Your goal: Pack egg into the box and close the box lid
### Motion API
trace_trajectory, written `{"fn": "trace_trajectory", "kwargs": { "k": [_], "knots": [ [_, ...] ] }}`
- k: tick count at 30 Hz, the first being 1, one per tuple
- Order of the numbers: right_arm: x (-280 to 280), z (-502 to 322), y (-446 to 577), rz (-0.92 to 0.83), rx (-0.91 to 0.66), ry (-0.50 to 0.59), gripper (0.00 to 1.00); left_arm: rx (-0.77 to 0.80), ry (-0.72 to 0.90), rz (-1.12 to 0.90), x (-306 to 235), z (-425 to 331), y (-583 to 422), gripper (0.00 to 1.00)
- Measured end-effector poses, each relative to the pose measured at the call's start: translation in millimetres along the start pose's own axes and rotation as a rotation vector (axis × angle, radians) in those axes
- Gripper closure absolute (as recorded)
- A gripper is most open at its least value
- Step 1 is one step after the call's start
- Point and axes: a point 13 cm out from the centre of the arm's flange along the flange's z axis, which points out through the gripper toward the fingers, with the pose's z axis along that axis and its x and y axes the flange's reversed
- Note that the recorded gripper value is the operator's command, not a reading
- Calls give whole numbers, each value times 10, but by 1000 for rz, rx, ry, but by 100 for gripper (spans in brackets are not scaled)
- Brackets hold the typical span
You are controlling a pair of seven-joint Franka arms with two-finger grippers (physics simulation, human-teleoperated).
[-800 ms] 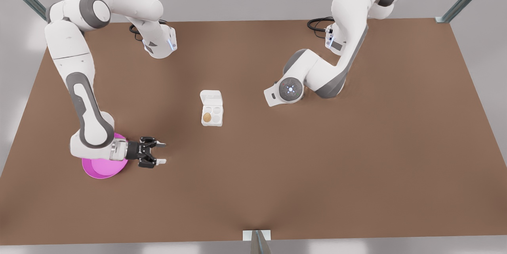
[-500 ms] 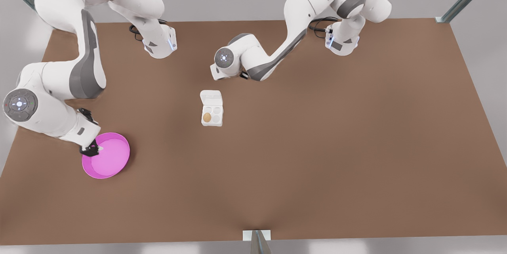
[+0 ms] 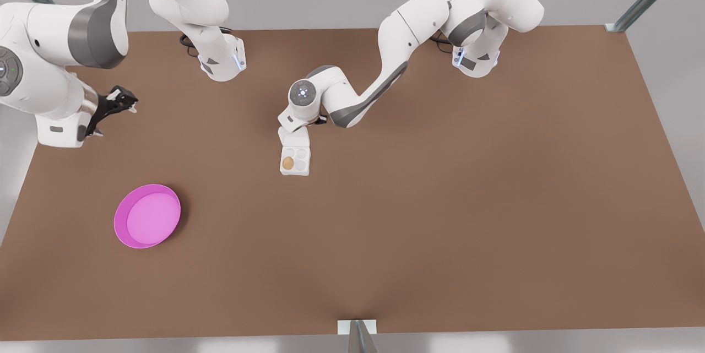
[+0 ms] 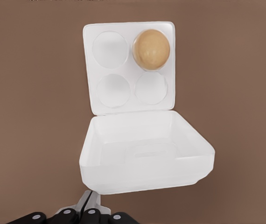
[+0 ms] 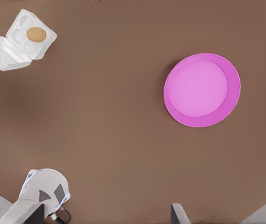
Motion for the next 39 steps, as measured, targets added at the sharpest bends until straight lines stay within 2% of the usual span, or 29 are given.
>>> {"fn": "trace_trajectory", "kwargs": {
  "k": [5, 12, 27, 29, 31, 32, 33, 34, 35, 37, 39],
  "knots": [
    [31, 54, -13, 204, -37, 4, 0, 23, -4, -72, -5, -25, -58, 79],
    [10, 102, -2, 397, -64, 13, 0, 50, -2, -158, -70, -62, -73, 79],
    [45, 140, -52, 645, -97, 19, 0, 164, -57, -284, -680, -172, -169, 79],
    [75, 135, -81, 671, -99, 18, 0, 188, -71, -317, -885, -328, -57, 79],
    [85, 139, -94, 690, -101, 18, 0, 242, -107, -379, -1243, -1175, 278, 79],
    [88, 141, -100, 698, -103, 18, 0, 266, -131, -428, -1462, -1788, 641, 75],
    [92, 143, -106, 707, -104, 19, 0, 280, -159, -495, -1696, -2477, 1223, 62],
    [95, 145, -110, 714, -105, 19, 0, 280, -184, -585, -1931, -3112, 2047, 42],
    [103, 139, -115, 722, -102, 18, 0, 265, -201, -676, -2084, -3566, 2921, 0],
    [116, 125, -123, 735, -94, 16, 0, 192, -203, -770, -2089, -3919, 4051, 0],
    [115, 120, -123, 745, -91, 14, 0, 51, -200, -743, -1704, -4017, 4639, 0]
  ]
}}
